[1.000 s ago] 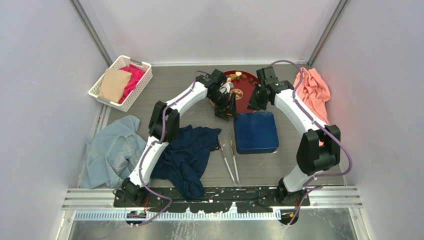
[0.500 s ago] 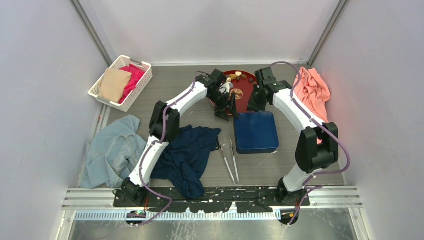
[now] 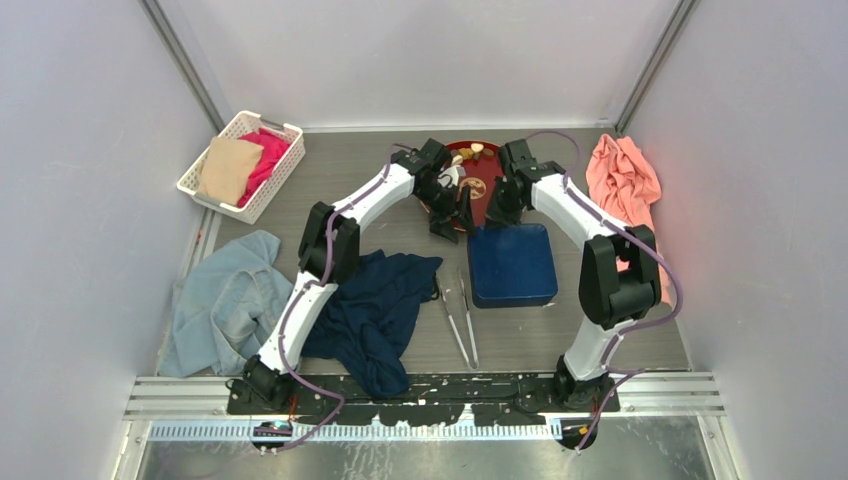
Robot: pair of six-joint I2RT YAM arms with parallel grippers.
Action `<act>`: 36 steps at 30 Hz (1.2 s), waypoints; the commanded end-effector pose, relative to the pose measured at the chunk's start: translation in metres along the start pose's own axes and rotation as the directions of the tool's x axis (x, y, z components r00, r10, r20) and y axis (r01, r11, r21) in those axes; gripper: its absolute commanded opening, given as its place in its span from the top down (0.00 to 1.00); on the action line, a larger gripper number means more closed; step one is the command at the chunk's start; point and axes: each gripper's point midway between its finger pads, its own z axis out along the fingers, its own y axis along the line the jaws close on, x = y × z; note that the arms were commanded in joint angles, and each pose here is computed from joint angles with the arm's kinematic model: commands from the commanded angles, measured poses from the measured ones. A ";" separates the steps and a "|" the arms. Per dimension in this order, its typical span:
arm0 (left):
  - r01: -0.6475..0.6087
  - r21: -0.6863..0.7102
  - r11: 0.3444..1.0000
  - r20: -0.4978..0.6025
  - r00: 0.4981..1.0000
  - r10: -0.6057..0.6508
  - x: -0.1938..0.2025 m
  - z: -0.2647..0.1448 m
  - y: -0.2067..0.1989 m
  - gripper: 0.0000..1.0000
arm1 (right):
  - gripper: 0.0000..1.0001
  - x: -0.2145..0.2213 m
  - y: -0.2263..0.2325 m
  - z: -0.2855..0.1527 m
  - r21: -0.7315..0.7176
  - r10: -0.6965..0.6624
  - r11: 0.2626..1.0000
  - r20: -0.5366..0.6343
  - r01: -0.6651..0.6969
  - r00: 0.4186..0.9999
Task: Pack the chocolate
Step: Close the box lid on the packing box.
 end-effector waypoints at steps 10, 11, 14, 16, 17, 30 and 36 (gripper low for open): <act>0.054 -0.220 0.974 0.046 0.998 -0.045 -0.011 0.021 0.075 0.44 | 0.94 0.004 -0.013 0.006 0.027 -0.002 1.000 0.044 0.001 0.999; 0.053 -0.221 0.974 0.045 0.998 -0.044 -0.011 0.021 0.075 0.44 | 0.94 0.010 -0.019 0.018 0.049 0.001 0.999 0.015 -0.002 1.000; 0.054 -0.222 0.973 0.041 0.998 -0.046 -0.010 0.022 0.076 0.44 | 0.95 0.004 -0.016 0.017 0.063 -0.008 0.998 -0.004 0.008 1.000; 0.055 -0.224 0.973 0.040 0.998 -0.047 -0.009 0.021 0.076 0.44 | 0.94 -0.018 -0.009 -0.006 0.054 -0.023 0.998 0.076 0.019 0.997; 0.054 -0.225 0.973 0.040 0.998 -0.046 -0.009 0.021 0.076 0.44 | 0.94 -0.030 -0.008 -0.020 0.052 -0.024 0.998 0.117 0.018 0.993; 0.057 -0.223 0.973 0.043 0.998 -0.048 -0.010 0.021 0.077 0.44 | 0.92 -0.067 -0.091 -0.078 0.155 0.087 0.979 0.283 -0.135 0.955; 0.058 -0.226 0.972 0.038 0.998 -0.051 -0.009 0.022 0.078 0.44 | 0.94 -0.028 -0.124 0.005 0.228 0.126 0.963 0.100 -0.146 0.987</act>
